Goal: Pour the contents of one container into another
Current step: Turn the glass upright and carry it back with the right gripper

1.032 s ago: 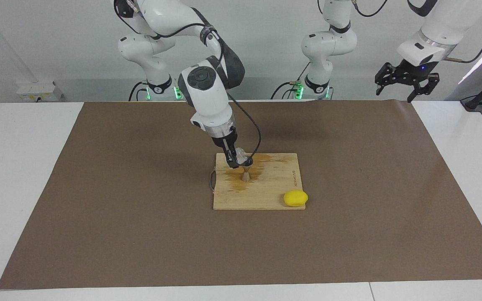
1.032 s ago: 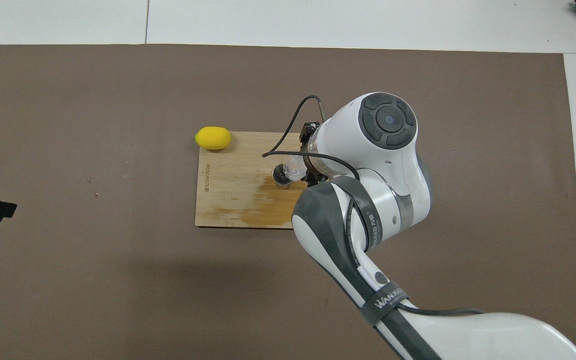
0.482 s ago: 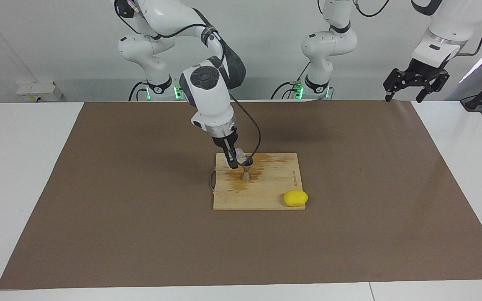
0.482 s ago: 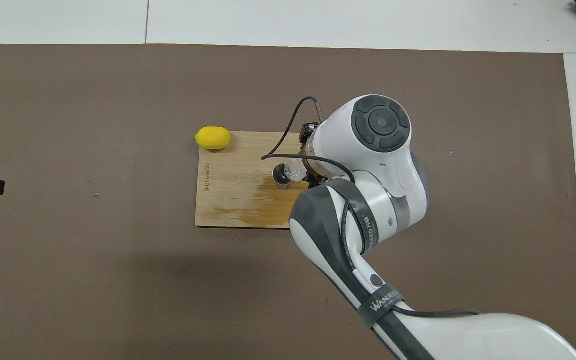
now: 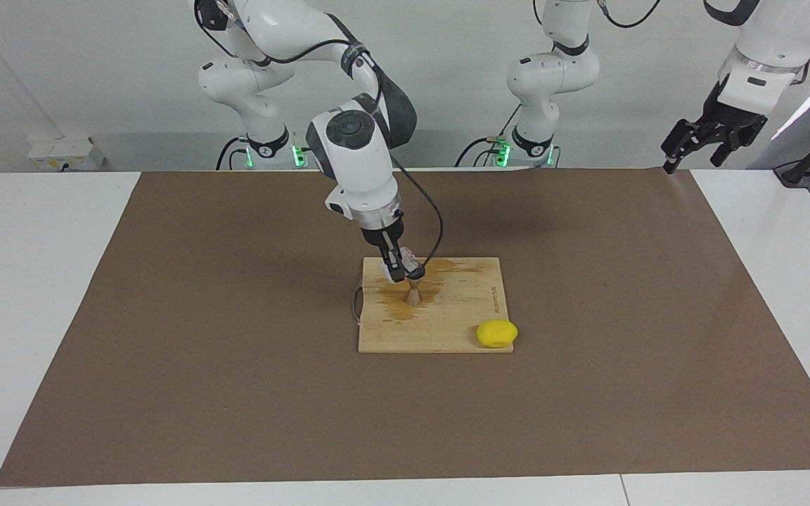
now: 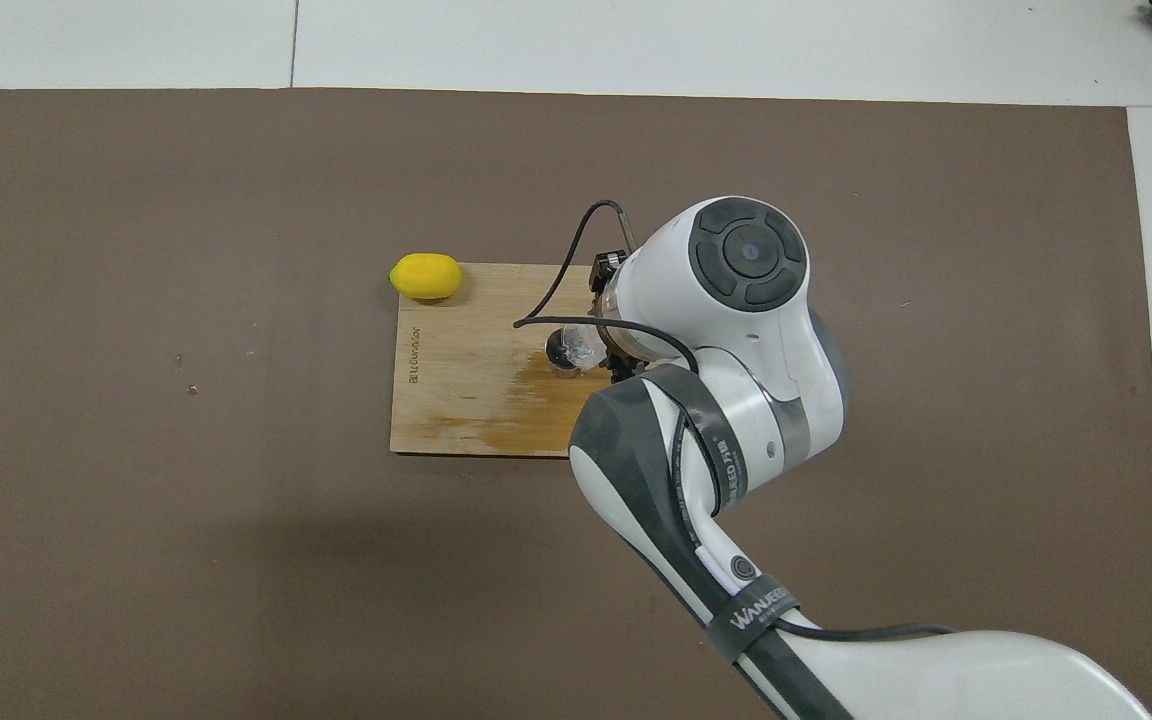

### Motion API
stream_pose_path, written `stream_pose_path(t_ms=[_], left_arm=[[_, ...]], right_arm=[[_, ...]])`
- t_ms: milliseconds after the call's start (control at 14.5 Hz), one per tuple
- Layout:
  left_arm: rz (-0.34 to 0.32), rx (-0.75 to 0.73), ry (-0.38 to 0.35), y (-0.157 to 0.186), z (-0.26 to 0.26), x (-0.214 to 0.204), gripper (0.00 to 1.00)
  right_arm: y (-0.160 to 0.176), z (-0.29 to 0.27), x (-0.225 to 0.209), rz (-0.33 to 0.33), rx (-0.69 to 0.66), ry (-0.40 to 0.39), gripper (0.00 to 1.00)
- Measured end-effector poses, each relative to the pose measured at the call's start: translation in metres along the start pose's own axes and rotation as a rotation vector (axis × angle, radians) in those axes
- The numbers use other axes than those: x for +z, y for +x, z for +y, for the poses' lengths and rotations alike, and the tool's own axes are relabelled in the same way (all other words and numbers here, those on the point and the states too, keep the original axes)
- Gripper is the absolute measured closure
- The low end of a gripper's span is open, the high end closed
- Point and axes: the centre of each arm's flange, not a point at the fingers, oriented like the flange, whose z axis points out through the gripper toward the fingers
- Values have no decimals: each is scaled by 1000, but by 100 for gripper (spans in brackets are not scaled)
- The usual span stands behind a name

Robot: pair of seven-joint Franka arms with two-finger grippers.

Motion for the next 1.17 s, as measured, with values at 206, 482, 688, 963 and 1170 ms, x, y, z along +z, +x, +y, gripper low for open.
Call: stream_pose_path(t_ms=[206, 482, 688, 963, 1170], left_arm=[[-4, 24, 11, 7, 7, 2, 0], [-32, 58, 32, 34, 19, 3, 0], [-39, 74, 35, 41, 27, 7, 0], [-51, 74, 36, 39, 27, 8, 0], [-51, 79, 35, 39, 29, 8, 0]], right_arm=[[1, 0, 0, 11, -7, 2, 49], [1, 0, 0, 12, -8, 3, 49], [1, 0, 0, 12, -8, 3, 49], [1, 0, 2, 13, -8, 0, 49], [1, 1, 3, 0, 4, -12, 49]])
